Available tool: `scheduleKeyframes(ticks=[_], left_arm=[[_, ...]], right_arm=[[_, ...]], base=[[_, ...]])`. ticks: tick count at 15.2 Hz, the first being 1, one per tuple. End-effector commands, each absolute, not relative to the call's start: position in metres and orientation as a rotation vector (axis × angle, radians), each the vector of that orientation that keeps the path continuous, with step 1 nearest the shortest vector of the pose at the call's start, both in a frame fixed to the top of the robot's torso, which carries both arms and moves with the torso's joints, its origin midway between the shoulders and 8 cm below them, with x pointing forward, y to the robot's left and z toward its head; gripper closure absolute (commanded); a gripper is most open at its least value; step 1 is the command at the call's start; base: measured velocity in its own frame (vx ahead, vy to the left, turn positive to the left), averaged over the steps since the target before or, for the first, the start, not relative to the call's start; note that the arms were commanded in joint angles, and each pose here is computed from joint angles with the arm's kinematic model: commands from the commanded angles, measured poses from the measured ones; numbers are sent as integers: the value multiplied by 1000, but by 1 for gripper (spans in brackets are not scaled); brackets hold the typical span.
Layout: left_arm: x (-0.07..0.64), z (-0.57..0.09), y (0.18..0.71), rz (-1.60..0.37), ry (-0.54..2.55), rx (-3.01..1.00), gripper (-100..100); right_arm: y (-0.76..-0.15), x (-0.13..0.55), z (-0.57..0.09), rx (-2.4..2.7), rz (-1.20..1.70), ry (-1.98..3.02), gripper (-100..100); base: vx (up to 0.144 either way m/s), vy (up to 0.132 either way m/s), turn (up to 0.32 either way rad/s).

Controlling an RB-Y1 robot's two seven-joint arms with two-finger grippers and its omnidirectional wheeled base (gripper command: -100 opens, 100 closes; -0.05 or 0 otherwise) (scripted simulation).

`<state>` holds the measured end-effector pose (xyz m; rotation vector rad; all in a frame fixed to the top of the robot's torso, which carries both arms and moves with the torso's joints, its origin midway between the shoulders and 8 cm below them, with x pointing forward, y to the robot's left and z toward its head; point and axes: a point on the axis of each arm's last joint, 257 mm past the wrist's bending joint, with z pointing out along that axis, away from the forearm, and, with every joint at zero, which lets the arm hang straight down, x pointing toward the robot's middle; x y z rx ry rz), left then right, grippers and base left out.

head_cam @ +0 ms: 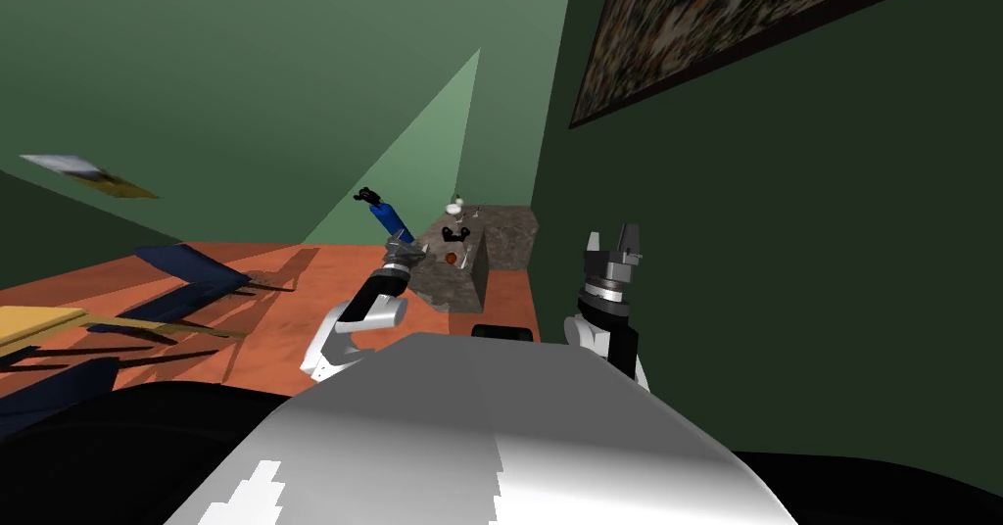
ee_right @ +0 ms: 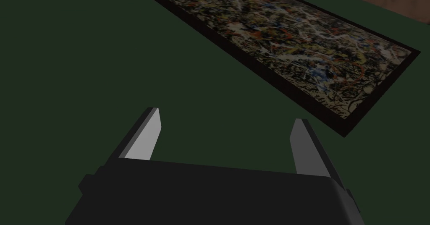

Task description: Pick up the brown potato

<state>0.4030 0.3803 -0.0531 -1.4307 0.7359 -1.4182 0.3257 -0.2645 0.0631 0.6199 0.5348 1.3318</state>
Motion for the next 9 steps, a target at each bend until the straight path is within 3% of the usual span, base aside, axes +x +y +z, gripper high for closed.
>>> scheduleKeyframes(ticks=[1, 7, 9], left_arm=[[403, -58, 385, -1421, 718, -1472, -100], [395, -66, 415, -1390, 612, -1604, -100], [394, -72, 418, -1386, 597, -1639, -100]], right_arm=[[-264, 326, 63, 620, 1332, 535, 0], [-264, 326, 63, 620, 1332, 535, 0], [-264, 326, 63, 620, 1332, 535, 0]], base=[[4, 12, 13], [8, 15, -213], [7, 19, -51]])
